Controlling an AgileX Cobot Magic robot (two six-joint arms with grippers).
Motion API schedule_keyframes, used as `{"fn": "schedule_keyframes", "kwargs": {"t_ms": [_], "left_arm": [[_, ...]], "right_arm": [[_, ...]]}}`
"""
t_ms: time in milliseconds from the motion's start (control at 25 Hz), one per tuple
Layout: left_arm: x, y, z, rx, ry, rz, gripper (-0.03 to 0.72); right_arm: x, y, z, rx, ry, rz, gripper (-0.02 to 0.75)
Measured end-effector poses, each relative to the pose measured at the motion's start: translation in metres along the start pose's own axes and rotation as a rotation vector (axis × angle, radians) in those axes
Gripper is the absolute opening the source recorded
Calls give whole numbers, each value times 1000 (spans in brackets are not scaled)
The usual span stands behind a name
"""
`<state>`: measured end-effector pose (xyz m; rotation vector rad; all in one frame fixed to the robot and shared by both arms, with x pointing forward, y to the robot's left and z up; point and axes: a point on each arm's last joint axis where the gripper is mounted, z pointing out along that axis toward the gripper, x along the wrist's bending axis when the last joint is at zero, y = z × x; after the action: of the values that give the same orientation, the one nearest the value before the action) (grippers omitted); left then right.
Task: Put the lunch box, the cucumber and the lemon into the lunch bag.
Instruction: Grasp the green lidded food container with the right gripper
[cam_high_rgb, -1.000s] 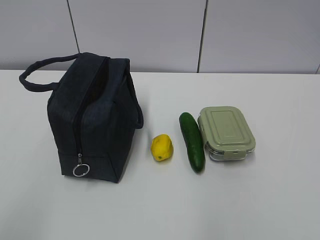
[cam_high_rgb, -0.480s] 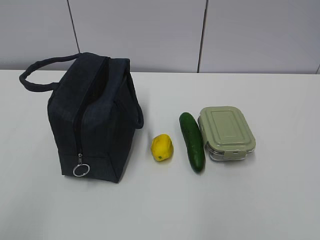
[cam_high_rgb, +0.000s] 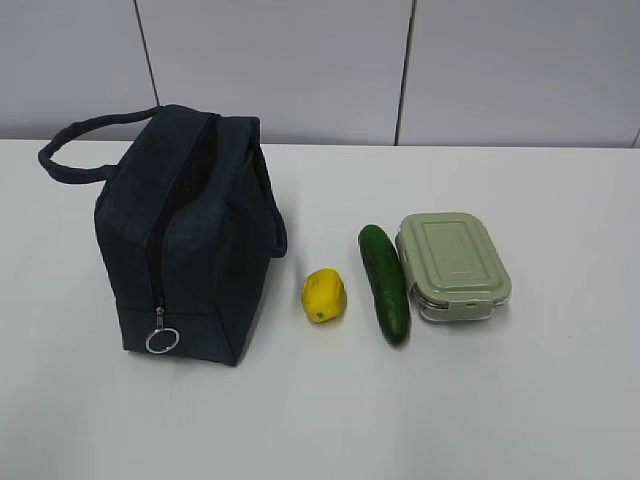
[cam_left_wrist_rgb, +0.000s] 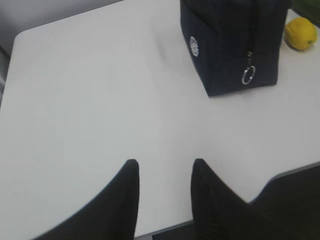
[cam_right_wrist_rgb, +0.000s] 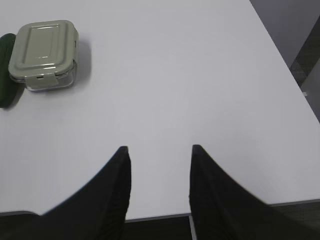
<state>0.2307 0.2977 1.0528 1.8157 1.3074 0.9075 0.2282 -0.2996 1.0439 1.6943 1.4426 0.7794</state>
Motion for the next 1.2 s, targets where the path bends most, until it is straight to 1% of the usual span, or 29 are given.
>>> {"fn": "schedule_keyframes", "kwargs": {"t_ms": [120,240,400,560,720,800,1000,1200], "left_arm": [[3,0,0,-3,28,-47,239],[3,0,0,-5,32,-60,239],[3,0,0,-5,33,-64,239],[3,0,0,-5,34,-63,239],[3,0,0,-5,34,-66,239],[3,0,0,-5,34,-66,239],[3,0,0,-5,34,-66,239],[3,0,0,-5,34,-66,239]], "right_arm": [[1,0,-1,-2,13,6,295],[7,3,1,8,76,29,295],[21,16,12,53,226,43,295],[33,31,20,42,366,81,295],[40,42,27,32,450,109,295],[44,47,33,54,492,116,295],[55,61,48,95,632,157,295],[63,74,77,176,739,188,295]]}}
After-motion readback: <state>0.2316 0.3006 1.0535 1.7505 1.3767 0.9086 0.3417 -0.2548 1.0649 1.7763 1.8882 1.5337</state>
